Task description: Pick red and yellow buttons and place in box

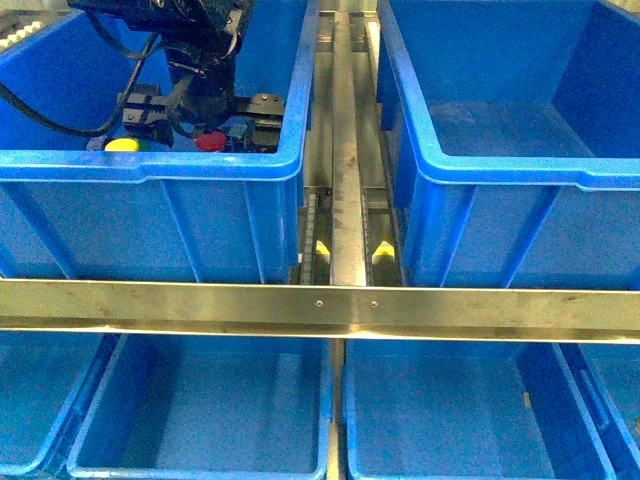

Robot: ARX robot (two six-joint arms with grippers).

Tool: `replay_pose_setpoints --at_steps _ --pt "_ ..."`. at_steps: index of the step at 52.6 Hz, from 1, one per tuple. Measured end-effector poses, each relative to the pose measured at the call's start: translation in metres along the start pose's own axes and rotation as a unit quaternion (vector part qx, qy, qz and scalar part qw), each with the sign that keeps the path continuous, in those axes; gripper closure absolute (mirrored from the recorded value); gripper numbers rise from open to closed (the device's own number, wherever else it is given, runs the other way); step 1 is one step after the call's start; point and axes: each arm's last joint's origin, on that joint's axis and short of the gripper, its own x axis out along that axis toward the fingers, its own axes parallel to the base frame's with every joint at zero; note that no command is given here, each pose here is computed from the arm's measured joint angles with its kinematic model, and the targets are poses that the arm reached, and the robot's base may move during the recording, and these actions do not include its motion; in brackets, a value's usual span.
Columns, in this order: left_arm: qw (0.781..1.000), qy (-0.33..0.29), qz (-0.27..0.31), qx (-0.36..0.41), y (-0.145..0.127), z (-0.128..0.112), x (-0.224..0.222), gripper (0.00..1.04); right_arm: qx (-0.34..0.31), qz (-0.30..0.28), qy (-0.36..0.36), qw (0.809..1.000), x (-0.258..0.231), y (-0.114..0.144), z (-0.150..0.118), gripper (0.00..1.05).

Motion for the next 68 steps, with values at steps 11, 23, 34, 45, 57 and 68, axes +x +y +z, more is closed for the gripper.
replay_pose_setpoints --at_steps 11,23,34,45,57,68 --pt "1.000 -0.003 0.007 -0.002 -0.002 0.002 0.004 0.08 0.000 0.000 0.000 1.000 0.000 0.000 0.000 0.07" --pt "1.000 -0.001 0.017 -0.007 -0.003 0.001 0.011 0.08 0.000 0.000 0.000 1.000 0.000 0.000 0.000 0.07" --pt "1.000 0.003 0.026 -0.007 -0.005 -0.001 0.018 0.23 0.000 0.000 0.000 1.000 0.000 0.000 0.000 0.07" --pt "0.999 0.010 0.030 -0.006 -0.007 -0.004 0.026 0.48 0.000 0.000 0.000 1.000 0.000 0.000 0.000 0.07" --pt "1.000 0.000 0.027 -0.012 -0.008 -0.001 0.026 0.72 0.000 0.000 0.000 1.000 0.000 0.000 0.000 0.07" --pt "1.000 -0.012 0.021 -0.013 -0.004 -0.004 0.028 0.72 0.000 0.000 0.000 1.000 0.000 0.000 0.000 0.07"
